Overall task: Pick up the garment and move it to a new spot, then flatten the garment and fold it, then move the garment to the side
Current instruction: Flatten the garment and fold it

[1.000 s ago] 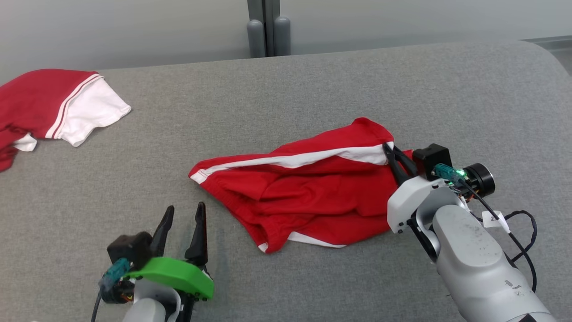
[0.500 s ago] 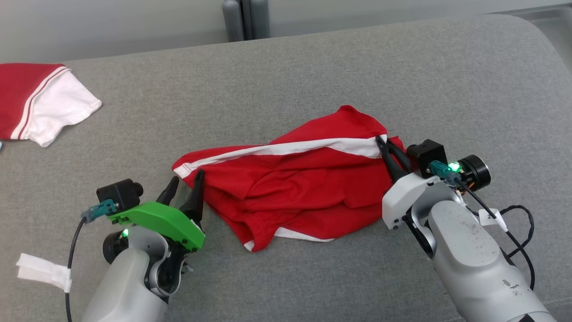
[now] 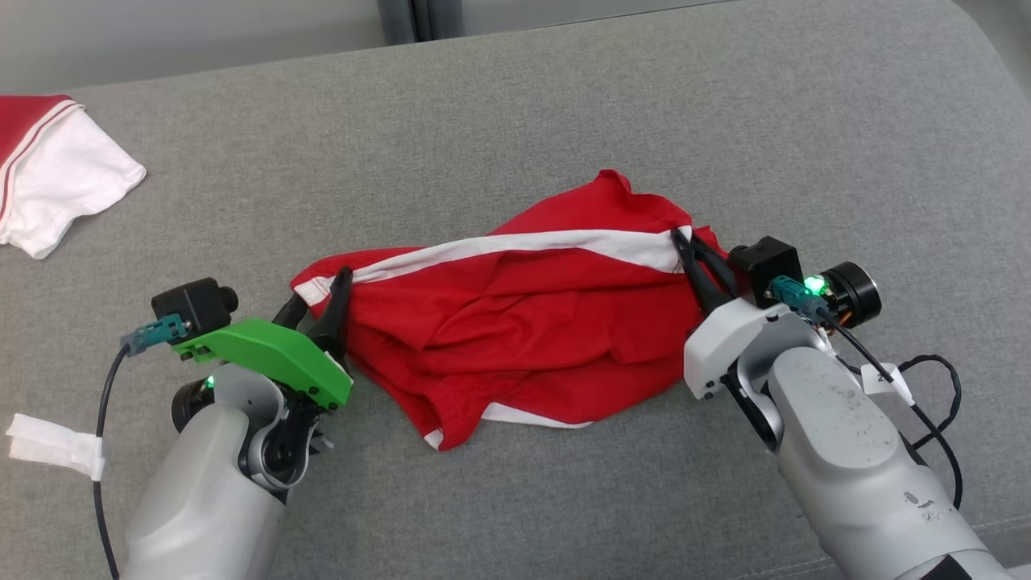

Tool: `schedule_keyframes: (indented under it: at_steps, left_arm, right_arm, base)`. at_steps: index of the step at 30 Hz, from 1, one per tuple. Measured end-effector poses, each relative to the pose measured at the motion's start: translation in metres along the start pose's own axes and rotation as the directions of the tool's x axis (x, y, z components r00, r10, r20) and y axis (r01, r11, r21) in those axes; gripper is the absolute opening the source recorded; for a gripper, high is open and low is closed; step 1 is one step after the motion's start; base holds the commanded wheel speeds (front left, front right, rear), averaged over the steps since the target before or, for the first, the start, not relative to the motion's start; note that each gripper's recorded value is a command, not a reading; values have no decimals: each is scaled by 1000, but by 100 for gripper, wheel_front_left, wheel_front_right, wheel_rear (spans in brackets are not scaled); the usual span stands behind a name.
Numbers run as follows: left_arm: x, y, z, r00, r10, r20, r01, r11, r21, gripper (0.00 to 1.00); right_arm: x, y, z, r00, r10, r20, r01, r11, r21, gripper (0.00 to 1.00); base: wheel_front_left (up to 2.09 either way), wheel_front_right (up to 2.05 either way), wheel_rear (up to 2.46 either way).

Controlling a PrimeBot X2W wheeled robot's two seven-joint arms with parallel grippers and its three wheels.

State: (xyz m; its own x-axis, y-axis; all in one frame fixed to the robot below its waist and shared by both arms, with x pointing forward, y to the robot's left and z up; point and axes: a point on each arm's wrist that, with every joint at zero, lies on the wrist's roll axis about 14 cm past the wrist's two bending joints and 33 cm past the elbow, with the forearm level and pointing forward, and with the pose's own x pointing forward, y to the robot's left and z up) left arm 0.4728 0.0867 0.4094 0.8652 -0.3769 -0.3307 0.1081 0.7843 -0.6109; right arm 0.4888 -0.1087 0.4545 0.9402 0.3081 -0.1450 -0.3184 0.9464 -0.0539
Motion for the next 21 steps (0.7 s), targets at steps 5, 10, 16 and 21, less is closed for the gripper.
schedule_keyframes:
  at_steps: [5,10,16,21]
  left_arm:
    - [8,-1,8,1000,-4,15,4,1000,2,0]
    - [10,-11,21,998,-44,52,42,998,44,0]
    - [0,-48,62,971,-184,155,154,970,186,0]
    - [-24,-94,106,905,-342,253,259,915,310,0]
  right_arm:
    - [2,-1,3,1000,0,10,0,1000,2,0]
    - [4,-7,17,999,-15,52,15,1000,3,0]
    - [1,-21,65,981,-58,187,58,998,5,0]
    - [-10,-30,120,939,-72,336,79,997,-9,0]
  base:
    - [0,0,0]
    - [0,0,0]
    - [0,0,0]
    - [0,0,0]
